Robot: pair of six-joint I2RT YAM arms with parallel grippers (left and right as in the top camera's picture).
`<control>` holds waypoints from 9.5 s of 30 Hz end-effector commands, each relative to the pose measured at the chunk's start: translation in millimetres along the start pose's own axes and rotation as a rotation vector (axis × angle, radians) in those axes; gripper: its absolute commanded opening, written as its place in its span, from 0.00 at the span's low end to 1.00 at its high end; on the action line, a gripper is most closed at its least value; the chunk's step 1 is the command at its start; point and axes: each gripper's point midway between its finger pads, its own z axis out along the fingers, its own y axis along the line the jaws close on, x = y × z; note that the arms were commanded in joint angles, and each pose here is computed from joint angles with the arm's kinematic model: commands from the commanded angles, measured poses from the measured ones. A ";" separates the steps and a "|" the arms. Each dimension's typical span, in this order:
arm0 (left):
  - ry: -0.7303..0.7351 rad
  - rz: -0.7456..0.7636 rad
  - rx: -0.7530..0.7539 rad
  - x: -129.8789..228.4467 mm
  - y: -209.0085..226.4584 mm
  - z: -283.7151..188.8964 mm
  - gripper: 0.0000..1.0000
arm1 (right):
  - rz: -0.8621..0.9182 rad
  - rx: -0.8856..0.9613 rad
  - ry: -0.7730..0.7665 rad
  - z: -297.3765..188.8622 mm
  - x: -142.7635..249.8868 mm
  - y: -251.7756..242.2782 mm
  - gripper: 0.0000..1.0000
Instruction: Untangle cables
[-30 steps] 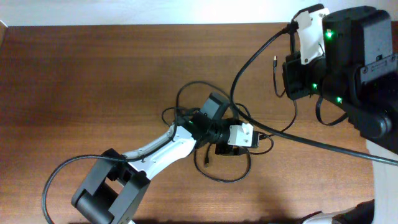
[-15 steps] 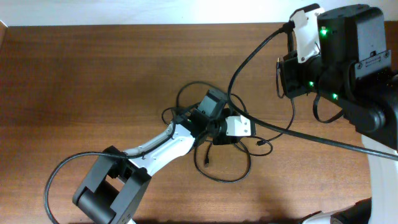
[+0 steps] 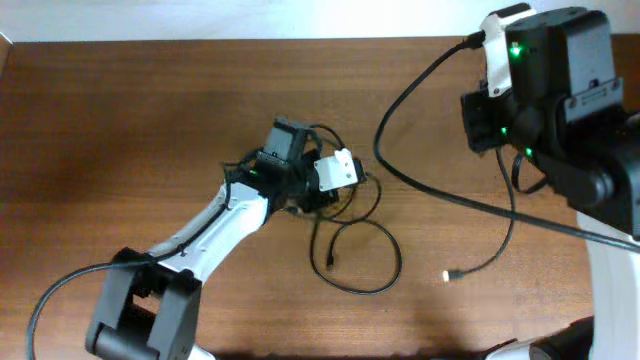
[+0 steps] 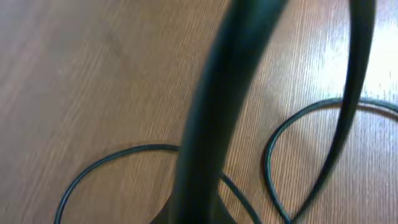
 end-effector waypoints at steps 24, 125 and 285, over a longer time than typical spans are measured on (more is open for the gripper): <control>-0.085 -0.014 -0.032 -23.9 9.3 -10.8 0.99 | 0.634 -0.070 0.585 276.5 161.5 -189.5 0.99; -0.026 -0.794 -0.921 22.3 93.2 -237.7 0.99 | 1.394 0.586 0.636 258.8 363.8 -224.4 0.74; 0.066 -0.680 -0.695 35.6 97.3 -169.0 0.99 | 1.145 -0.058 0.330 191.7 353.2 -365.4 0.98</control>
